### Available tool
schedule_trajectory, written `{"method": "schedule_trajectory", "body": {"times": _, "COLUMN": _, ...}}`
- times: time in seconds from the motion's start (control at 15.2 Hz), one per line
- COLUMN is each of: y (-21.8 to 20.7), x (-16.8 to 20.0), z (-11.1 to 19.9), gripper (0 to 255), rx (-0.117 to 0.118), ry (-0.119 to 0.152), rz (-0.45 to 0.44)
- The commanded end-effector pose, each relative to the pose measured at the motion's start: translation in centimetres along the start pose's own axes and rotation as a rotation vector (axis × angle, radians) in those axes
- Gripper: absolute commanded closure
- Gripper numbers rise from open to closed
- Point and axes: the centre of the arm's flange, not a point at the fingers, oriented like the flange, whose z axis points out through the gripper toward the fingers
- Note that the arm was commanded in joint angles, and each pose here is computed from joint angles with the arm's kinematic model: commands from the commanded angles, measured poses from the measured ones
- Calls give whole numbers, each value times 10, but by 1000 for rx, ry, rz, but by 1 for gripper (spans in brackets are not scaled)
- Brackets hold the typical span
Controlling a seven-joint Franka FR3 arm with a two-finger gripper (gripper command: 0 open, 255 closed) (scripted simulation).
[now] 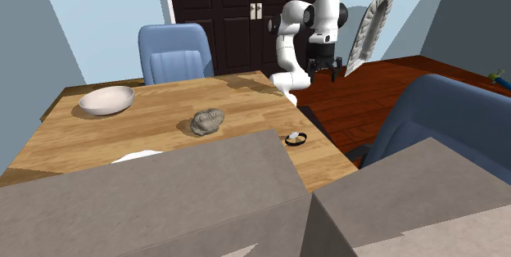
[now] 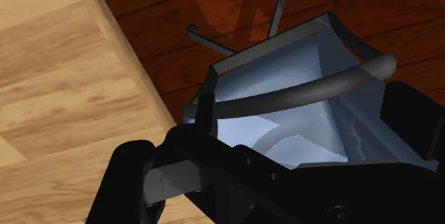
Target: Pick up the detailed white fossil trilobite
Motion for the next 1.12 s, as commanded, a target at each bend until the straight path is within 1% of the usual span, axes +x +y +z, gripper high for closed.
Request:
{"method": "schedule_trajectory", "body": {"times": 0.0, "y": 0, "x": 0, "z": 0, "gripper": 0, "rx": 0, "ry": 0, "rz": 0}}
{"method": "schedule_trajectory", "body": {"times": 0.53, "y": 98, "x": -34, "z": 15, "gripper": 0, "rx": -35, "ry": 78, "rz": -282}}
{"method": "schedule_trajectory", "body": {"times": 0.79, "y": 150, "x": -39, "z": 22, "gripper": 0, "rx": -52, "ry": 117, "rz": -423}}
{"method": "schedule_trajectory", "body": {"times": 1.06, "y": 203, "x": -37, "z": 28, "gripper": 0, "rx": -70, "ry": 156, "rz": -564}}
